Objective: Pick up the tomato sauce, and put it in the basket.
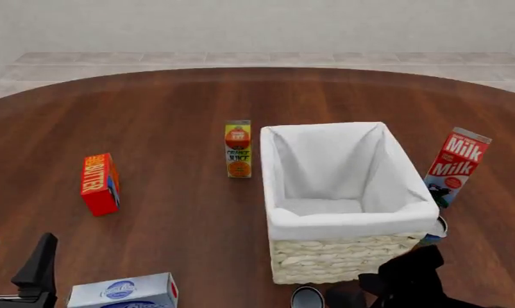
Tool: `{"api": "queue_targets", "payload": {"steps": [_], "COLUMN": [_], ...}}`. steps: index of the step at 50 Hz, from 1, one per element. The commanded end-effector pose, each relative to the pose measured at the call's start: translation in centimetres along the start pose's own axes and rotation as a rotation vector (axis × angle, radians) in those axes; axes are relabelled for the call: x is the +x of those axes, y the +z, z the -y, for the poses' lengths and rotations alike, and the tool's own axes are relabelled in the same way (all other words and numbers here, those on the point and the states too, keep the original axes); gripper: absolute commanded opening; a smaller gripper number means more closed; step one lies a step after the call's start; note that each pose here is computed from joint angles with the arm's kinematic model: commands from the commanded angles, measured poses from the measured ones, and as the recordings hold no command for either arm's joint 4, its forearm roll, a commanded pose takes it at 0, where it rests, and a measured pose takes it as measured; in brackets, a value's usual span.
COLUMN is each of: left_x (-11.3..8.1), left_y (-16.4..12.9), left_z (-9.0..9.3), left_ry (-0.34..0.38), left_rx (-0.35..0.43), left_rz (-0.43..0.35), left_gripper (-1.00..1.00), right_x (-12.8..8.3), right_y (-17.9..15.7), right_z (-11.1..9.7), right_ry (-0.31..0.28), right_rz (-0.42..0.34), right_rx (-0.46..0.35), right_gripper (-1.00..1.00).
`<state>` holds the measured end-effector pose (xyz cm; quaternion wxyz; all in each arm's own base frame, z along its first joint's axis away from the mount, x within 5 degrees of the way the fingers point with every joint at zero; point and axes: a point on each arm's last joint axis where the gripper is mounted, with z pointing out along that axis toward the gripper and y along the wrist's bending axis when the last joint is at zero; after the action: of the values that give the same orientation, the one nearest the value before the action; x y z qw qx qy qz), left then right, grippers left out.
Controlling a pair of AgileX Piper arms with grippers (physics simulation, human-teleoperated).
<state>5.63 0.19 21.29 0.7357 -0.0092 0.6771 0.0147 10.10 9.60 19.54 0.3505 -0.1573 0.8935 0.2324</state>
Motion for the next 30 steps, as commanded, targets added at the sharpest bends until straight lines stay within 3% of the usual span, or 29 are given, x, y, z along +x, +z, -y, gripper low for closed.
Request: {"api": "queue_targets", "payload": {"steps": [1, 30], "left_x": [0.0, 0.0], "left_y": [0.0, 0.0], "left_z": [0.0, 0.0], "left_ry": [-0.001, -0.001], "left_rx": [0.001, 0.001], "left_rz": [0.001, 0.001], "left_gripper": [1.00, 1.00], "right_x": [-0.1, 0.5], "right_y": [0.7, 3.1], "right_z": [-0.6, -1.7], "right_ry": [-0.004, -0.009], "right_rz": [-0.018, -0.077], "right_rx": [-0.021, -0.053], "right_gripper": [1.00, 1.00]}}
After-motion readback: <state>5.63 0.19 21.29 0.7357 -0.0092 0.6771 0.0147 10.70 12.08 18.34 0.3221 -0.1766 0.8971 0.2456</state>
